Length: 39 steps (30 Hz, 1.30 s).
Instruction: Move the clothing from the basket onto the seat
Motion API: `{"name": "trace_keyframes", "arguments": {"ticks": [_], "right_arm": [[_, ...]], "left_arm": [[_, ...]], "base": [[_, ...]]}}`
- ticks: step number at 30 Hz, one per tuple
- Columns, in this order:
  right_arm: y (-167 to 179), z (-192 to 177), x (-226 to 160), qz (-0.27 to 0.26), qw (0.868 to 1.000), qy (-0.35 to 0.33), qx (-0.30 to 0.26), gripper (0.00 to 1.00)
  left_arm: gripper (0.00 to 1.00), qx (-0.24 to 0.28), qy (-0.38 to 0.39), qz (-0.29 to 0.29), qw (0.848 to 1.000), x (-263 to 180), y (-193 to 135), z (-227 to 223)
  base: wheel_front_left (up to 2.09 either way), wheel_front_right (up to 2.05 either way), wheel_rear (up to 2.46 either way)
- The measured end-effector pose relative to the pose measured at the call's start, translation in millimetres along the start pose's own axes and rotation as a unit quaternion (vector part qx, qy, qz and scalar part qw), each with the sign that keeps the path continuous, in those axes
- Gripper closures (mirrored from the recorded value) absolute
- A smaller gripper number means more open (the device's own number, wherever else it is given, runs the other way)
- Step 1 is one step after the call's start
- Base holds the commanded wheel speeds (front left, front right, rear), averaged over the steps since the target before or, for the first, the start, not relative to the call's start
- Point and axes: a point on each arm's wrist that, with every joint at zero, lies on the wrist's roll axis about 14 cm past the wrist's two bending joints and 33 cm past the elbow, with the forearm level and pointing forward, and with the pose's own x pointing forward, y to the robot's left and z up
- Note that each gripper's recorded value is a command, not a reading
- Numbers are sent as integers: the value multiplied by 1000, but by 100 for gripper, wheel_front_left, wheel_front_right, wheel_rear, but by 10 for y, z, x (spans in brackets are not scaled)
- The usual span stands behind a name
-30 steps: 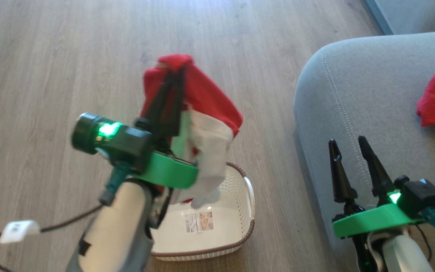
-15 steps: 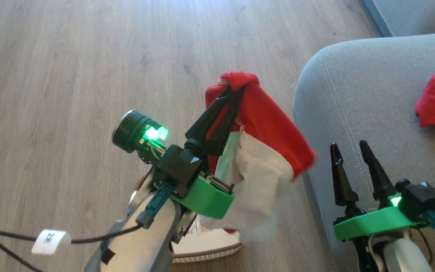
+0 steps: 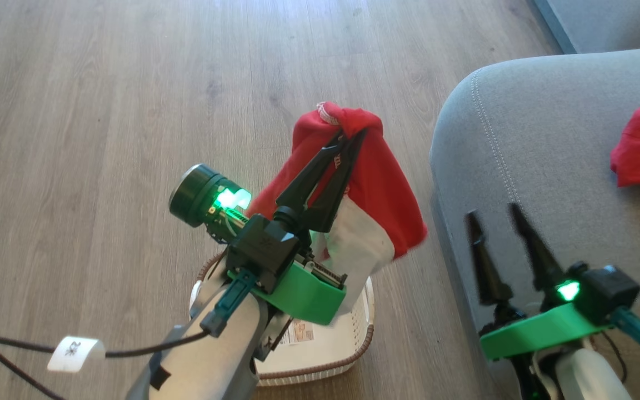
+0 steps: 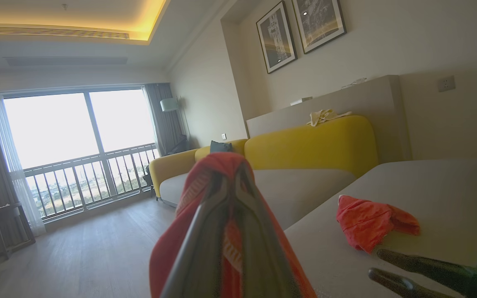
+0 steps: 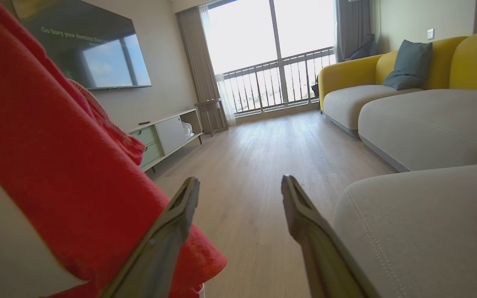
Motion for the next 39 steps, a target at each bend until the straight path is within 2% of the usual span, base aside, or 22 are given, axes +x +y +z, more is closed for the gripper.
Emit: {"name": "trace_keyframes", "arguments": {"ticks": [4,6,13,20,24,31,39], "right_arm": [[120,-29,-27,47,999,16,-1,0],[175,-4,-25,81,996,23,-19,0],[461,139,-12,206,975,33,-79,0],[428,239,84,243,963,44,-103,0],[497,174,81,265,957,60,-102,0],[655,-169,-68,313,934,143,-90,0],[742,-366,-123,349,913,177,-113,0]], "left_arm": [[100,-1,2,-2,1000,0,-10,-15],[100,-3,3,-6,1000,0,-26,-25],[100,-6,7,-19,1000,-5,-92,-57],[100,-3,9,-48,999,-28,-233,-62],[100,1,7,-67,998,-45,-316,-49],[100,10,-2,-93,996,-75,-451,21],[100,12,-15,-109,994,-86,-533,108]], "base": [[0,0,0],[0,0,0],[0,0,0],[0,0,0],[0,0,0],[0,0,0],[0,0,0]]}}
